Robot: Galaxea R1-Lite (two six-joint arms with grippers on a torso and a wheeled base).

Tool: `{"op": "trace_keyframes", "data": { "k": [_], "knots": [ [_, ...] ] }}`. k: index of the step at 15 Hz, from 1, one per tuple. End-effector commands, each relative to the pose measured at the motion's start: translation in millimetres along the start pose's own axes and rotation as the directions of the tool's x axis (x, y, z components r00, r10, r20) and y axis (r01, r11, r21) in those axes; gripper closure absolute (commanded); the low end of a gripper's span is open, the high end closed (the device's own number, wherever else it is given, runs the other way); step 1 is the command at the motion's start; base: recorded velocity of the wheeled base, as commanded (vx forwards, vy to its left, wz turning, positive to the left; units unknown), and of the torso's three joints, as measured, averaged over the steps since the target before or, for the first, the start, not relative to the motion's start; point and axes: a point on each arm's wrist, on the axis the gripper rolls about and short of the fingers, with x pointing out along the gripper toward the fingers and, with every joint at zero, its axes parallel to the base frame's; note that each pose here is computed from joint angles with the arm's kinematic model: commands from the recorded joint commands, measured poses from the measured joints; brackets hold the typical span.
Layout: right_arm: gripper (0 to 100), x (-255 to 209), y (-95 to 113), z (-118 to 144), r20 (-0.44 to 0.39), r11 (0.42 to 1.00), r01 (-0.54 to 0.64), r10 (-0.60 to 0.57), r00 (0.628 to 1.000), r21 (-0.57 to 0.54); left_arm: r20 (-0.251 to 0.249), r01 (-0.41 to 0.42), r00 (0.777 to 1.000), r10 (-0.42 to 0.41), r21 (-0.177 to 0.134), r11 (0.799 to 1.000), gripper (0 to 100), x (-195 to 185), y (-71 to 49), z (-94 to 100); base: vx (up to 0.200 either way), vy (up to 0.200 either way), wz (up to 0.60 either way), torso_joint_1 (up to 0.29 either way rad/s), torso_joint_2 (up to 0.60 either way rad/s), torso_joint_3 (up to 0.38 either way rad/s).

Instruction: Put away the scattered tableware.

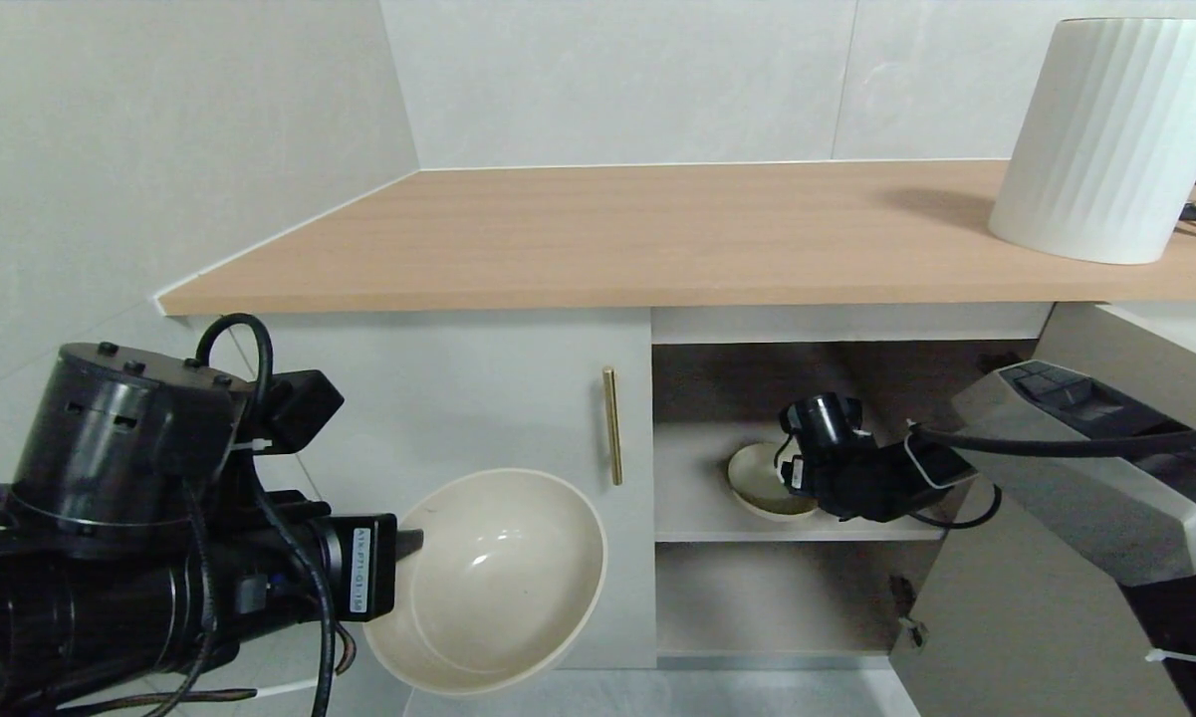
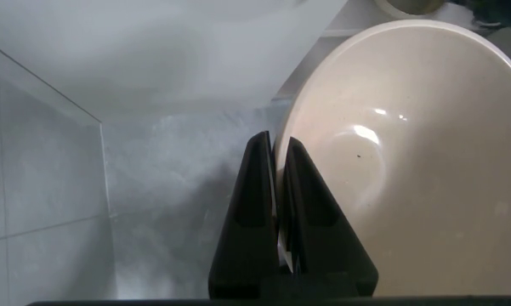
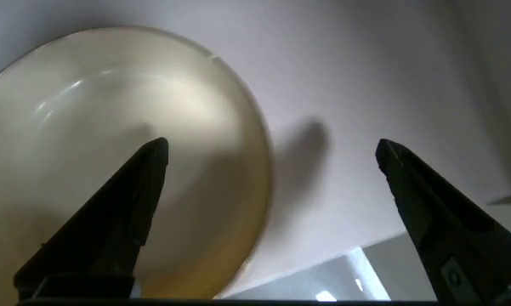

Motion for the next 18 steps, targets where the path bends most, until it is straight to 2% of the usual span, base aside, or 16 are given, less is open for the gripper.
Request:
{"op": "trace_keyframes", "data": {
  "k": [1,2,3,4,6,8,9,10,12,15,18],
  "knots": [
    [0,-52,-8,23,0.019,0.997,-0.078,0.078,0.997,0.017,-0.030,-0.009,0.999,0.009,0.012,1.000,100,9,-1.6,-2.1,0.000,0.000,0.00,0.000,0.00,0.000],
    [0,-54,-8,23,0.017,0.996,-0.084,0.084,0.996,0.016,-0.032,-0.008,0.999,0.008,0.013,1.000,100,10,-2.0,-2.3,0.000,0.000,0.00,0.000,0.00,0.000],
    [0,-103,-13,20,-0.041,0.975,-0.221,0.220,0.975,-0.024,-0.043,0.012,0.999,-0.011,0.032,0.999,100,29,-11.7,-3.7,0.000,0.000,0.00,0.000,0.00,0.000],
    [0,-133,-19,22,-0.052,0.955,-0.295,0.293,0.955,-0.041,-0.051,0.029,0.998,-0.027,0.052,0.998,100,43,-20.8,-6.6,0.000,0.000,0.00,0.000,0.00,0.000],
    [0,-166,-27,31,-0.031,0.929,-0.362,0.360,0.932,-0.074,-0.069,0.040,0.997,-0.034,0.091,0.995,100,55,-34.2,-15.9,0.000,0.000,0.00,0.000,0.00,0.000],
    [0,-212,-35,36,-0.058,0.862,-0.495,0.492,0.869,-0.109,-0.087,0.053,0.995,-0.040,0.142,0.988,100,64,-45.1,-24.1,0.000,0.000,0.00,0.000,0.00,0.000],
    [0,-234,-41,38,-0.092,0.822,-0.556,0.548,0.831,-0.120,-0.096,0.067,0.994,-0.050,0.178,0.982,100,68,-51.5,-29.2,0.000,0.000,0.00,0.000,0.00,0.000],
    [0,-249,-45,38,-0.134,0.791,-0.598,0.583,0.801,-0.132,-0.103,0.077,0.993,-0.057,0.196,0.978,100,71,-57.8,-33.2,0.000,0.000,0.00,0.000,0.00,0.000],
    [0,-272,-48,32,-0.212,0.717,-0.682,0.651,0.729,-0.145,-0.089,0.110,0.992,-0.094,0.205,0.972,100,76,-68.6,-37.0,0.000,0.000,0.00,0.000,0.00,0.000],
    [0,-284,-39,20,-0.261,0.674,-0.718,0.671,0.694,-0.175,-0.084,0.117,0.991,-0.101,0.212,0.970,100,75,-71.6,-39.9,0.000,0.000,0.00,0.000,0.00,0.000],
    [0,-285,-32,7,-0.299,0.660,-0.726,0.665,0.685,-0.195,-0.090,0.118,0.991,-0.101,0.216,0.969,100,78,-73.5,-42.1,0.000,0.000,0.00,0.000,0.00,0.000]
  ]
}}
